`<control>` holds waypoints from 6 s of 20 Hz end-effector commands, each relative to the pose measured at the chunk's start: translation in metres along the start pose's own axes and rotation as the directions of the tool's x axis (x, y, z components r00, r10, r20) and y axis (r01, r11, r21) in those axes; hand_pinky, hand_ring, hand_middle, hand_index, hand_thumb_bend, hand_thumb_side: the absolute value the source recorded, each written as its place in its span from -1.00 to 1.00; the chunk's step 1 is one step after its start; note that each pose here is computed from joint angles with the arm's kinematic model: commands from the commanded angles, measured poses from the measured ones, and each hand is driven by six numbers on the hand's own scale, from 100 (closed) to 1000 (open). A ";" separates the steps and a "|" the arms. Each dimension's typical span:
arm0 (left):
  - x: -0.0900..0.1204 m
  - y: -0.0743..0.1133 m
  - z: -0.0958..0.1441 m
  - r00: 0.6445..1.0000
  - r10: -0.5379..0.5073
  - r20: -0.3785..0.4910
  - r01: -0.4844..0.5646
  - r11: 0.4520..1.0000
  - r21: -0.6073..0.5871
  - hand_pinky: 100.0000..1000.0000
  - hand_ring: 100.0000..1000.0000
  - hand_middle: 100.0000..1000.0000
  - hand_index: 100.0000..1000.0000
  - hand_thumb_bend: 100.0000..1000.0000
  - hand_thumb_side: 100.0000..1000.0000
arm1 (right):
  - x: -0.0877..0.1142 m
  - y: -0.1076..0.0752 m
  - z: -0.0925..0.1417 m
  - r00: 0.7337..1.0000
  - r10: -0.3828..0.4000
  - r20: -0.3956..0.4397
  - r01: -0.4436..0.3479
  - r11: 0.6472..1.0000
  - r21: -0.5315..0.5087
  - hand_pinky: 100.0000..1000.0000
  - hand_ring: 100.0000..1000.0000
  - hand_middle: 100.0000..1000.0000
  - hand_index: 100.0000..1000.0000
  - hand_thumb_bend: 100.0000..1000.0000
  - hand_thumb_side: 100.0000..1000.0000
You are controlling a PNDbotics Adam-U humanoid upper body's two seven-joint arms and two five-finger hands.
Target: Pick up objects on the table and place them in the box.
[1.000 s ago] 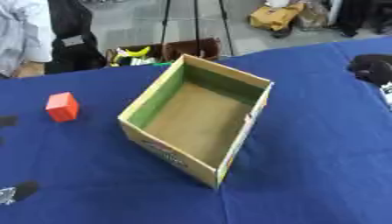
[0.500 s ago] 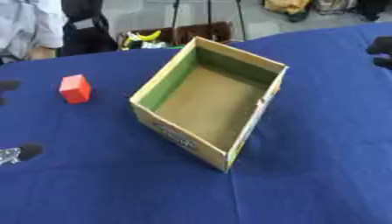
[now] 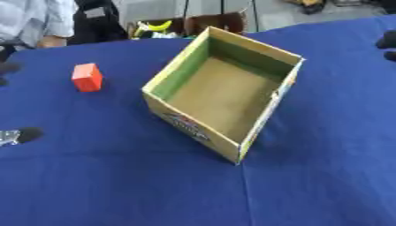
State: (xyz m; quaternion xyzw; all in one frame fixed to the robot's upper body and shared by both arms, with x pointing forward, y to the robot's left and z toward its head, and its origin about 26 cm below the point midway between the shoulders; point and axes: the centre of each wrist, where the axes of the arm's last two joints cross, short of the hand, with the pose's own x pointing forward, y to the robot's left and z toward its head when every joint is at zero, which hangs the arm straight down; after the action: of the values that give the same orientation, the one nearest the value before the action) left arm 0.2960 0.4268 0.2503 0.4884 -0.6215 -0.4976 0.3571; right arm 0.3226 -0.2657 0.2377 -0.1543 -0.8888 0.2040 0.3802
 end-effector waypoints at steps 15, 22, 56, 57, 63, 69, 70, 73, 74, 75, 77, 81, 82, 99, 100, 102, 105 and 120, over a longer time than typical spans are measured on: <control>-0.072 0.043 -0.033 0.999 -0.022 -0.026 0.020 0.995 -0.097 -0.05 0.47 0.73 1.00 0.59 0.59 | 0.002 -0.005 -0.007 0.999 0.037 0.030 -0.039 0.998 0.048 0.71 0.73 0.31 0.54 -0.64 0.55; -0.093 0.037 -0.043 0.997 -0.009 -0.076 -0.002 0.989 -0.146 0.00 0.49 0.79 1.00 0.57 0.46 | 0.003 -0.005 -0.011 0.998 0.039 0.044 -0.042 0.997 0.066 0.71 0.73 0.31 0.54 -0.63 0.55; -0.129 0.027 -0.050 0.970 -0.037 -0.242 -0.032 0.961 -0.275 0.15 0.61 0.91 0.96 0.06 0.13 | 0.018 -0.015 -0.026 0.988 0.070 0.139 -0.087 0.989 0.123 0.72 0.73 0.30 0.54 -0.61 0.55; -0.130 0.028 -0.049 0.967 -0.046 -0.250 -0.025 0.961 -0.274 0.17 0.62 0.91 0.96 0.04 0.14 | 0.018 -0.015 -0.026 0.988 0.070 0.140 -0.088 0.988 0.124 0.72 0.73 0.30 0.54 -0.61 0.55; -0.130 0.029 -0.050 0.959 -0.098 -0.264 0.021 0.960 -0.281 0.21 0.64 0.92 0.92 0.00 0.15 | 0.018 -0.015 -0.026 0.988 0.072 0.140 -0.091 0.987 0.133 0.73 0.73 0.30 0.54 -0.60 0.55; -0.129 0.022 -0.051 0.965 -0.084 -0.248 0.013 0.962 -0.274 0.16 0.62 0.95 0.86 0.05 0.10 | 0.019 -0.016 -0.027 0.986 0.077 0.145 -0.096 0.986 0.136 0.73 0.73 0.30 0.54 -0.60 0.55; -0.129 0.021 -0.051 0.966 -0.079 -0.246 0.009 0.962 -0.274 0.16 0.62 0.95 0.85 0.05 0.10 | 0.019 -0.016 -0.027 0.986 0.077 0.146 -0.097 0.986 0.136 0.73 0.73 0.30 0.54 -0.60 0.55; -0.129 0.018 -0.052 0.968 -0.068 -0.241 -0.002 0.960 -0.280 0.16 0.62 0.96 0.84 0.03 0.08 | 0.019 -0.017 -0.028 0.986 0.079 0.146 -0.099 0.986 0.137 0.73 0.73 0.30 0.53 -0.60 0.55; -0.129 0.017 -0.052 0.968 -0.066 -0.240 -0.005 0.959 -0.283 0.17 0.62 0.96 0.84 0.02 0.07 | 0.020 -0.017 -0.028 0.986 0.080 0.147 -0.100 0.986 0.136 0.73 0.73 0.30 0.53 -0.60 0.55; -0.129 0.017 -0.052 0.968 -0.064 -0.241 -0.008 0.958 -0.286 0.17 0.63 0.94 0.84 0.00 0.07 | 0.020 -0.017 -0.028 0.986 0.081 0.147 -0.101 0.985 0.137 0.73 0.73 0.30 0.53 -0.60 0.54; -0.130 0.015 -0.051 0.967 -0.064 -0.247 -0.012 0.955 -0.296 0.18 0.63 0.88 0.85 -0.08 0.06 | 0.020 -0.018 -0.028 0.985 0.081 0.149 -0.102 0.986 0.135 0.73 0.73 0.30 0.53 -0.60 0.54; -0.131 0.012 -0.050 0.963 -0.066 -0.262 -0.021 0.949 -0.315 0.07 0.50 0.71 0.87 -0.25 0.05 | 0.021 -0.019 -0.029 0.985 0.082 0.153 -0.103 0.985 0.135 0.73 0.73 0.29 0.52 -0.60 0.54; -0.131 0.012 -0.050 0.962 -0.066 -0.265 -0.022 0.949 -0.315 0.02 0.45 0.67 0.86 -0.29 0.05 | 0.021 -0.019 -0.029 0.985 0.082 0.153 -0.103 0.985 0.136 0.73 0.73 0.29 0.52 -0.60 0.54; -0.131 0.014 -0.047 0.936 -0.113 -0.334 0.128 0.991 0.024 -0.92 -0.27 -0.21 0.27 -1.00 0.21 | 0.019 -0.018 -0.026 0.987 0.073 0.143 -0.092 0.987 0.131 0.74 0.74 0.29 0.52 -0.60 0.55; -0.131 0.013 -0.046 0.933 -0.119 -0.340 0.140 0.989 0.040 -0.94 -0.28 -0.21 0.26 -1.00 0.21 | 0.019 -0.017 -0.026 0.987 0.071 0.141 -0.090 0.987 0.132 0.74 0.74 0.29 0.52 -0.63 0.55; -0.132 0.011 -0.046 0.930 -0.124 -0.346 0.155 0.986 0.063 -0.97 -0.30 -0.22 0.24 -1.00 0.17 | 0.018 -0.017 -0.025 0.988 0.067 0.138 -0.085 0.988 0.132 0.74 0.74 0.29 0.52 -0.64 0.55; -0.133 0.011 -0.044 0.933 -0.112 -0.341 0.147 0.986 0.078 -0.96 -0.30 -0.19 0.26 -1.00 0.11 | 0.017 -0.015 -0.024 0.990 0.061 0.131 -0.078 0.988 0.130 0.74 0.74 0.29 0.52 -0.65 0.55; -0.088 0.049 -0.075 0.991 -0.064 -0.121 0.087 0.977 0.193 -0.88 -0.39 -0.21 0.21 -1.00 0.04 | 0.013 0.000 -0.014 0.996 -0.006 0.094 -0.008 0.990 0.144 0.75 0.74 0.29 0.52 -0.71 0.54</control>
State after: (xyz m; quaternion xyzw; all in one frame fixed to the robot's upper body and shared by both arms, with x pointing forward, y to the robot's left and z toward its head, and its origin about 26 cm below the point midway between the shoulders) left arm 0.3851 0.4938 0.2934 0.5603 -0.6225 -0.4199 0.3496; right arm 0.3287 -0.2589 0.2473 -0.1199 -0.8831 0.2735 0.3619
